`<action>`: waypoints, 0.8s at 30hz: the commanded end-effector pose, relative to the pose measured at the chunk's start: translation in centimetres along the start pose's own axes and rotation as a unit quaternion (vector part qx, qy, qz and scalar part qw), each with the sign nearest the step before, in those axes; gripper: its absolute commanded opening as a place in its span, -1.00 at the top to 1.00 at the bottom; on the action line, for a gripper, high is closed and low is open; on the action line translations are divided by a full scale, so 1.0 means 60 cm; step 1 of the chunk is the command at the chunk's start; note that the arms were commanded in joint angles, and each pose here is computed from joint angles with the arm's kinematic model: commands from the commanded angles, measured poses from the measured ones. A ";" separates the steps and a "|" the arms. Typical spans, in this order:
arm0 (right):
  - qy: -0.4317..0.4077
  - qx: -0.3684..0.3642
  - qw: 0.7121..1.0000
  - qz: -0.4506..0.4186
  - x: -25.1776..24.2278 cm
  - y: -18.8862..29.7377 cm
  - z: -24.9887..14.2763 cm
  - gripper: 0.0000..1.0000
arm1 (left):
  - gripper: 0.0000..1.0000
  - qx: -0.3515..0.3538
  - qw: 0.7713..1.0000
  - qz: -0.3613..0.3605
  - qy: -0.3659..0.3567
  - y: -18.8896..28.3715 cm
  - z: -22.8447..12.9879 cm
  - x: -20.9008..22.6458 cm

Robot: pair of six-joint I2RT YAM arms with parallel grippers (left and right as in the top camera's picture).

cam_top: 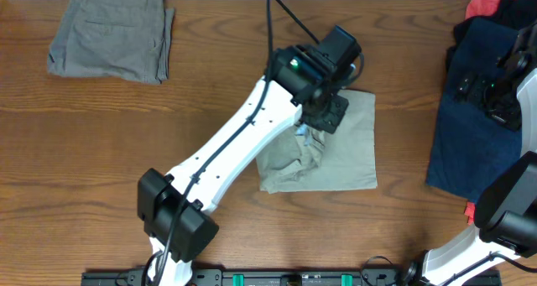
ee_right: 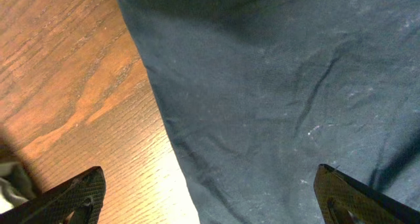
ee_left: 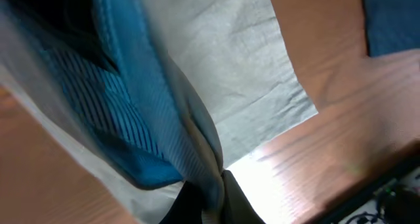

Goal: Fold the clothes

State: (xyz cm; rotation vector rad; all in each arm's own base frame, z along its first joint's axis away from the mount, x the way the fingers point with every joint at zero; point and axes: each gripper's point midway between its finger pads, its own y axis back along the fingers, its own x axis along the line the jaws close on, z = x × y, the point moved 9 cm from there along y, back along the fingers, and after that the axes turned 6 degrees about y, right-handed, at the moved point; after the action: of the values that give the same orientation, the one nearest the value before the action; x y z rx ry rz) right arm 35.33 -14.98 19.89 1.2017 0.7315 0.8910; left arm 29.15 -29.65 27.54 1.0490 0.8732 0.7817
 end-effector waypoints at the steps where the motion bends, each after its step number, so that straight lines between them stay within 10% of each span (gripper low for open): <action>1: -0.005 0.002 1.000 -0.002 0.001 -0.001 0.000 -0.98 | 0.88 0.039 0.999 -0.013 -0.001 -0.043 -0.008 -0.016; 24: -0.005 0.001 1.000 -0.002 0.000 -0.001 0.000 -0.99 | 0.88 0.046 0.998 -0.034 -0.007 -0.185 0.002 -0.090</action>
State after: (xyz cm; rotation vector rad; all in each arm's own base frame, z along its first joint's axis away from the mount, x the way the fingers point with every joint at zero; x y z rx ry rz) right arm 35.32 -14.97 19.89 1.2020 0.7317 0.8908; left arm 28.10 -37.55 18.87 1.1096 0.8993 0.6782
